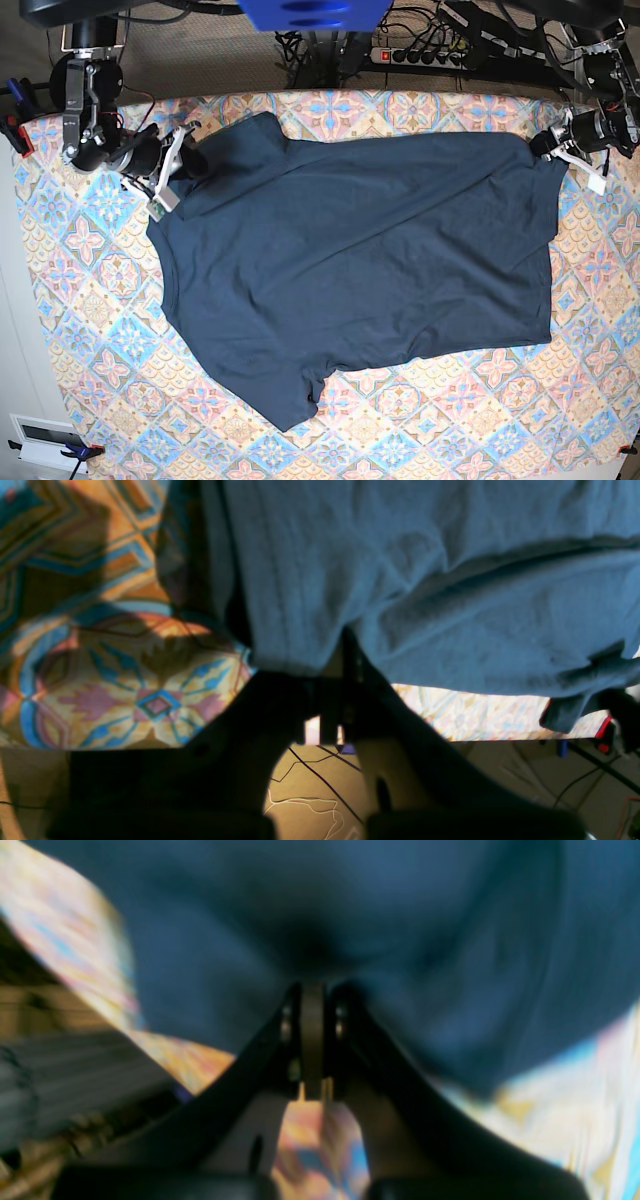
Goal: Layout the t-shirt on the table in an organized manner, then fold the t-shirt properly
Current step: 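Pull both shoulder corners apart with both grippers to flatten the shirt, then lift the shoulder edge with both grippers and fold it over the shirt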
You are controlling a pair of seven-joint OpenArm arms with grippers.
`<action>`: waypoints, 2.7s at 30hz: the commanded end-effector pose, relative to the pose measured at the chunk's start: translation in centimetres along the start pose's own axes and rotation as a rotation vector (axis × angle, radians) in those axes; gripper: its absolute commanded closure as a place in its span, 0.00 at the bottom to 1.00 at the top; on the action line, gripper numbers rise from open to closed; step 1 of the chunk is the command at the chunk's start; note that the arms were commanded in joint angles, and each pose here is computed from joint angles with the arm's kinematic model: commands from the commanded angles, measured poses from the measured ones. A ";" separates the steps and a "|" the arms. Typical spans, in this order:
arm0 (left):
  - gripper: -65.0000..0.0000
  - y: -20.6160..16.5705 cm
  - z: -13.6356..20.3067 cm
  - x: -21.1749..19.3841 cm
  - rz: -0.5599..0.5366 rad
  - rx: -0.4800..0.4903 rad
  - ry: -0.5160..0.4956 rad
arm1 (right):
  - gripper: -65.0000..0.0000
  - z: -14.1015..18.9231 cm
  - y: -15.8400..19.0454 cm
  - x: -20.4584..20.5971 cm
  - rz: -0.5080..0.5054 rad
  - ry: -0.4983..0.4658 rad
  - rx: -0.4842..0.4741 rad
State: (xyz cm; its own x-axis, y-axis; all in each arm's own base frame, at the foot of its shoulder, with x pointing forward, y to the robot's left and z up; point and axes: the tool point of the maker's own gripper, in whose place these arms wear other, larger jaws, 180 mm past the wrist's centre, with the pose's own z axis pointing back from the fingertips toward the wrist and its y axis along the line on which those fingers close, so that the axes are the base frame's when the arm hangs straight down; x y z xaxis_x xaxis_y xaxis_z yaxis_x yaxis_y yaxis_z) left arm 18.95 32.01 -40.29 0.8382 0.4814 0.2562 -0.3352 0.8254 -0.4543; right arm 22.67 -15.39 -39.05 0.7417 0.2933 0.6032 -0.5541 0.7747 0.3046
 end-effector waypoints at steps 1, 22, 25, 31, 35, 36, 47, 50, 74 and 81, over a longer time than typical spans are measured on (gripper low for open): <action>1.00 -0.2 0.9 1.3 -0.025 0.002 -0.028 | 0.98 1.3 -0.7 0.0 -0.001 -0.014 -0.014; 1.00 -0.7 2.8 -5.2 -0.287 0.117 0.164 | 0.98 9.8 0.0 -7.6 -0.062 0.105 -0.132; 1.00 -0.6 2.8 -5.3 -0.285 0.120 0.167 | 0.98 10.5 0.5 -8.4 -0.066 0.126 -0.140; 1.00 -1.5 2.4 -3.5 -0.283 0.090 0.053 | 0.98 11.6 0.5 -6.0 -0.097 0.012 -0.122; 1.00 -1.6 2.4 -2.9 -0.234 0.075 -0.017 | 0.98 13.5 -0.3 -3.9 -0.130 -0.098 -0.138; 1.00 -1.6 2.5 -2.5 -0.212 0.068 -0.045 | 0.98 14.0 -0.7 -3.6 -0.132 -0.112 -0.152; 1.00 -5.7 2.1 0.9 -0.088 -0.111 -0.224 | 0.98 14.9 -3.8 2.7 -0.028 -0.226 -0.228; 1.00 -6.4 1.7 1.3 -0.077 -0.132 -0.242 | 0.98 14.6 -4.1 5.0 -0.018 -0.301 -0.232; 1.00 -4.9 8.4 5.2 -0.023 -0.195 -0.361 | 0.98 9.5 -0.7 12.1 0.099 -0.400 -0.033; 1.00 -3.7 6.1 6.7 0.101 -0.252 -0.350 | 0.98 7.7 -0.8 11.4 0.005 -0.424 -0.001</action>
State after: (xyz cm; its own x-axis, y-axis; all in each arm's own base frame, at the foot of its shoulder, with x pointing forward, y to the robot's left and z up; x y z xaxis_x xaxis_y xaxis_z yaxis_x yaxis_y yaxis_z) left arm 22.53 33.55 -32.92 0.6043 0.6748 0.4236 -0.2825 0.6786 -0.6780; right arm 27.99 -16.71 -28.36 0.5664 0.0466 0.8228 -0.5392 0.7760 0.3272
